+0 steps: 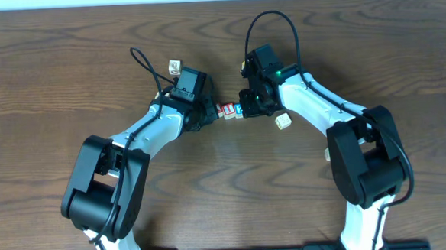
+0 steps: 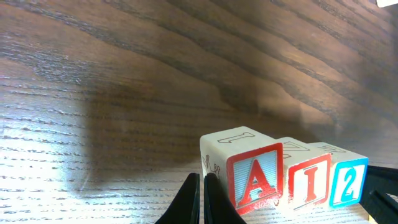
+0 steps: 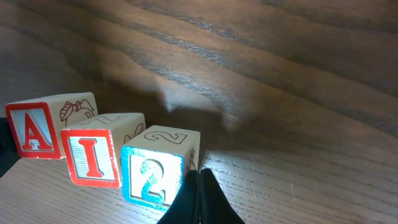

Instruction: Spell out Ai2

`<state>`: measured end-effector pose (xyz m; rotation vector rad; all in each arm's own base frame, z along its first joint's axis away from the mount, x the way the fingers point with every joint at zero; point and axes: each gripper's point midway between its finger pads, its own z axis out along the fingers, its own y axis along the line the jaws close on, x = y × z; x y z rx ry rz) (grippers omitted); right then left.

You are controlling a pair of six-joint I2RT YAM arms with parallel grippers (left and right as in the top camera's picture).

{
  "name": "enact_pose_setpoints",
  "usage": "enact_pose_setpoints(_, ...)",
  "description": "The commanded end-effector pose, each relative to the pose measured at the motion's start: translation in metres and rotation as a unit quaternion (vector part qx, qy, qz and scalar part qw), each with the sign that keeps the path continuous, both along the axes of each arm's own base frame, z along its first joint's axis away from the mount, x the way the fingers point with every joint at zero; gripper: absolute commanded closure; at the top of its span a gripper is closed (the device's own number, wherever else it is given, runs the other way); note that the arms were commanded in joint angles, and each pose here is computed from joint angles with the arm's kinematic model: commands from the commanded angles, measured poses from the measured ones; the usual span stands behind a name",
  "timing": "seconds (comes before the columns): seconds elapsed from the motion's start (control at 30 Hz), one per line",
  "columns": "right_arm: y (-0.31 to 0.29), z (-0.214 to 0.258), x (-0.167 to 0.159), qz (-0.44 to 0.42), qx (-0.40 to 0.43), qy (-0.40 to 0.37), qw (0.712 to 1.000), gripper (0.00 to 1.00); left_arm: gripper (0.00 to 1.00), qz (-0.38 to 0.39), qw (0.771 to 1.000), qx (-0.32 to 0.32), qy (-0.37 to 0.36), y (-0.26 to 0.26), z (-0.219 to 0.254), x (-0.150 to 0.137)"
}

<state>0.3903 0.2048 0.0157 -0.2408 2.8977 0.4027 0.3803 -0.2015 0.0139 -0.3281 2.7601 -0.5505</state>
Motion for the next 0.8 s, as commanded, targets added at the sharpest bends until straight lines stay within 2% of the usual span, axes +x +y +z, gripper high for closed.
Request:
enact_pose_setpoints(0.0, 0.0044, -0.0055, -0.0035, 0.0, 0.0, 0.006, 1.0, 0.99, 0.94, -0.003, 1.0, 0.019, -0.008, 0.0058, -0.0056, 0.0024)
enact_pose_setpoints(0.77, 0.0138, -0.004, -0.0032, 0.005, 0.004, -0.003, 1.0, 0.99, 0.94, -0.023, 0.999, 0.024, -0.032, 0.0045, -0.002, 0.0096)
